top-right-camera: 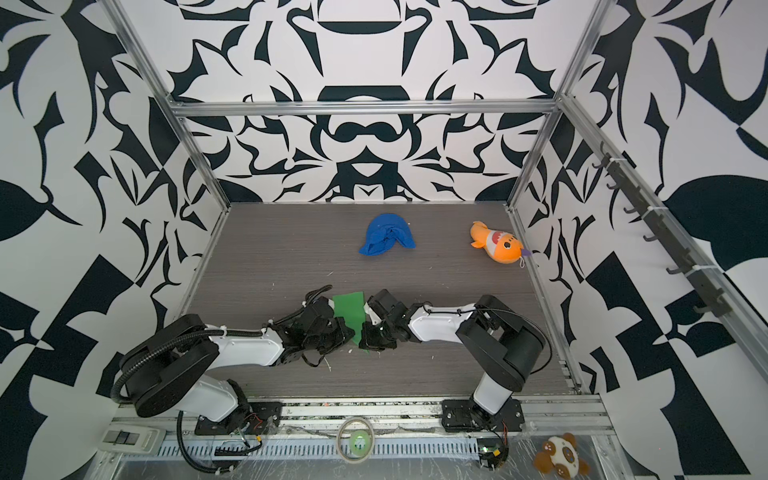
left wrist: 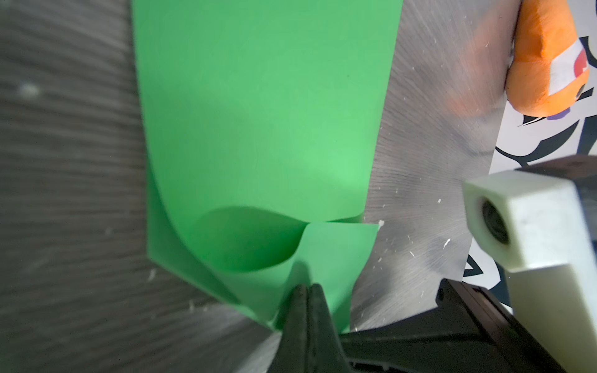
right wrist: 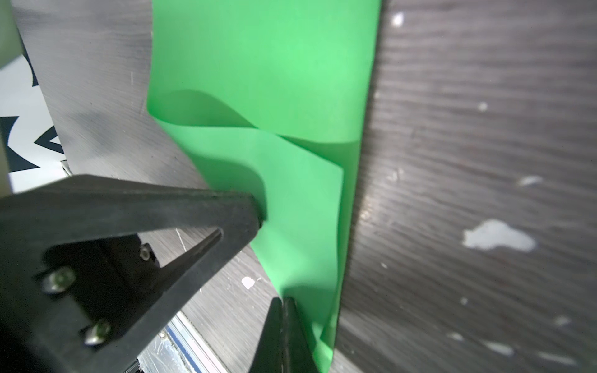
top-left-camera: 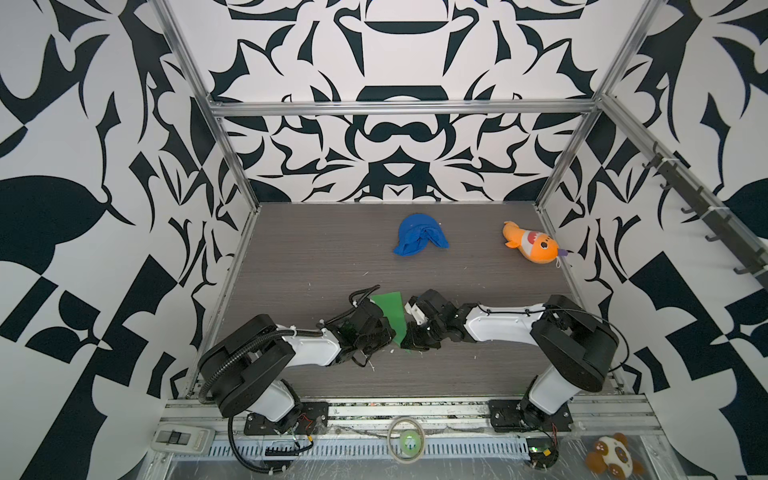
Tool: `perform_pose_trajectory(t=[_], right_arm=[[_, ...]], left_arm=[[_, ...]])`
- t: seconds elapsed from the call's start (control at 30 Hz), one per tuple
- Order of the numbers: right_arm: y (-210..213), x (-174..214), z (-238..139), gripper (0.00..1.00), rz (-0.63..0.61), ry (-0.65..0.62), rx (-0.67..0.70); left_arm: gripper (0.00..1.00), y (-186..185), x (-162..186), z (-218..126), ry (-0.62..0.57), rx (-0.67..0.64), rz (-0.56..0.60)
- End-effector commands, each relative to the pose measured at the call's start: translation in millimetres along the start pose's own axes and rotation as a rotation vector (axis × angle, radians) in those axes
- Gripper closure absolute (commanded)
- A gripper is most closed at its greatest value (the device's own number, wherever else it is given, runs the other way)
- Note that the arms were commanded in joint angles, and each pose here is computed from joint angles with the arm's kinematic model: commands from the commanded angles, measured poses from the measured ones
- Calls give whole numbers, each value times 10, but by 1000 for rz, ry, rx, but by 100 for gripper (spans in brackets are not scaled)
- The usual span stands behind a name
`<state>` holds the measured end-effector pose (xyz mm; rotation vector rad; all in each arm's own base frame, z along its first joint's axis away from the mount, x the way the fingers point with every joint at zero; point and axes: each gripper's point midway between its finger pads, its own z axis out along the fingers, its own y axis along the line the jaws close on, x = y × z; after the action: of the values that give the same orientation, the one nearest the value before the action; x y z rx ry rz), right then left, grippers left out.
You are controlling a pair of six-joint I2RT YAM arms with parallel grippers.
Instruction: Fold a paper plane with a square sheet of paper (pick it up from the middle)
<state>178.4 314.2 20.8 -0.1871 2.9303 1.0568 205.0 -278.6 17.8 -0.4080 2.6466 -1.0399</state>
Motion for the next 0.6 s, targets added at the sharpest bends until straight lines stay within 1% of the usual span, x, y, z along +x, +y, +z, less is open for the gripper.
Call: perform_pose_trajectory(t=[0.0,0.37,0.43,0.57], right_arm=[[-31,111,-53,95,16,26,4],[-186,262,-198,95,21,36,53],[-124,238,-232,95,2,30,40],[252,88,-381,94,-112,-33,-38]], left_arm=[[100,517,87,-11,12,-194,-24],[100,542,88,-16,14,-211,-22],[100,539,86,-12,14,-211,-21],[100,512,81,-7,17,-210,-18]])
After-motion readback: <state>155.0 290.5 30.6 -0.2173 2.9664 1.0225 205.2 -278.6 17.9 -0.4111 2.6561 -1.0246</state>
